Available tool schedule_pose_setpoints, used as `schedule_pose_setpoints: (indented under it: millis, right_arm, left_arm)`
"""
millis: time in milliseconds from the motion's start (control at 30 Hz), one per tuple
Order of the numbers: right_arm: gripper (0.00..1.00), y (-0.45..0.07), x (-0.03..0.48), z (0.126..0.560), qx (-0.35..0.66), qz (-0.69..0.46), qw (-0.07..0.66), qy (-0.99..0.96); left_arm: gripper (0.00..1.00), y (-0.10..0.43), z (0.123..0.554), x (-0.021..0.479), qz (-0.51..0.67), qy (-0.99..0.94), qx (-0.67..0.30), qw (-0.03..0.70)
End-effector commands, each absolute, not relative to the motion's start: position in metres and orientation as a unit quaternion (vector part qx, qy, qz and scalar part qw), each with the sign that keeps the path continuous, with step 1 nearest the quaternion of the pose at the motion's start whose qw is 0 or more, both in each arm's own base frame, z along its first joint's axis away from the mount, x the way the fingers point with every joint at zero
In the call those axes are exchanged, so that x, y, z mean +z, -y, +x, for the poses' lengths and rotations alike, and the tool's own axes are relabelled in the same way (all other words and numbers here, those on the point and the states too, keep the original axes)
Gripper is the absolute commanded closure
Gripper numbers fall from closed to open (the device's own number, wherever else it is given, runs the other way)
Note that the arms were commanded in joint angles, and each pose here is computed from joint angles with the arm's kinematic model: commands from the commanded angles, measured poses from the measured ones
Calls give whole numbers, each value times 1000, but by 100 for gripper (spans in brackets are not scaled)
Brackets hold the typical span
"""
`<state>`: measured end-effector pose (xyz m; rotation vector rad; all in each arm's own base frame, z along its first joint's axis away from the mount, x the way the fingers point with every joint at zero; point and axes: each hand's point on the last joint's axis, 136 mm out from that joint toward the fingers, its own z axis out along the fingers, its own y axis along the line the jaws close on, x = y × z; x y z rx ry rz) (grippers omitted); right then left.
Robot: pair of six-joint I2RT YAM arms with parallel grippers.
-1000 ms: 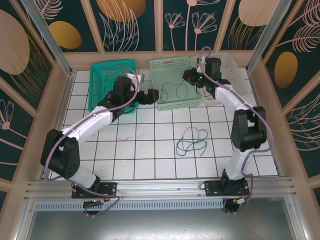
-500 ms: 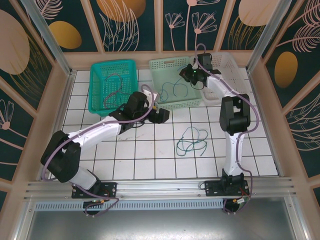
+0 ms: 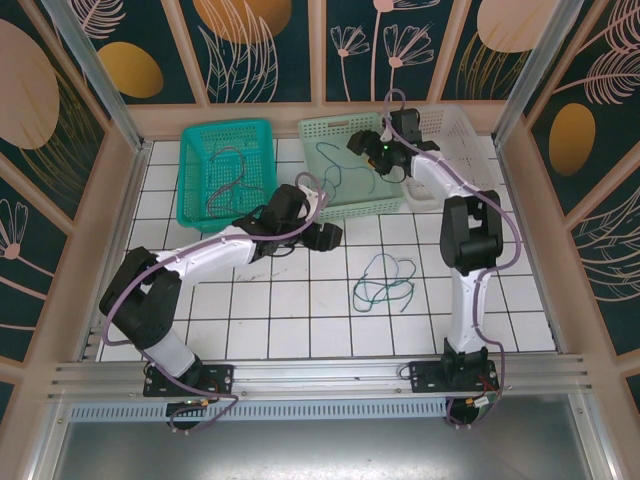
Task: Untangle the cables
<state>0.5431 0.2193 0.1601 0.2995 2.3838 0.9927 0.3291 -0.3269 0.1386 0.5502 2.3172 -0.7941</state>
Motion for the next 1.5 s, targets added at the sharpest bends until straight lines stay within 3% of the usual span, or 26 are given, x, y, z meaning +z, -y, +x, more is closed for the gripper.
schedule_pose_setpoints:
  millis: [0, 67, 200, 467, 567, 700, 867, 1200, 1467]
  right_arm:
    - [25, -210, 210, 514, 338, 50, 331, -879]
    - [25, -194, 207, 491, 300, 38, 345, -889]
    - [27, -142, 189, 440, 187, 46, 370, -909]
    - [39, -89, 123, 331, 111, 91, 308, -940]
    - [49, -78, 117, 307, 107, 110, 316, -936]
    - [51, -68, 117, 284, 113, 127, 339, -925]
    - [52, -63, 89, 258, 101, 145, 291, -940]
    - [58, -70, 70, 252, 74, 137, 259, -953]
    - [57, -75, 52, 250, 59, 118, 221, -966]
  left_arm:
    - [21, 334, 328, 141, 227, -873, -305, 307]
    - [19, 335, 328, 142, 228, -871, -307, 308]
    - [2, 337, 327, 144, 226, -867, -317, 310]
    - [1, 344, 327, 141, 223, -866, -332, 301]
    - [1, 345, 327, 140, 222, -866, -335, 298]
    - [1, 346, 326, 142, 220, -863, -344, 297]
    - [2, 349, 324, 142, 219, -861, -352, 293]
    - [1, 343, 323, 149, 218, -859, -345, 309]
    - [1, 344, 323, 151, 219, -856, -350, 310]
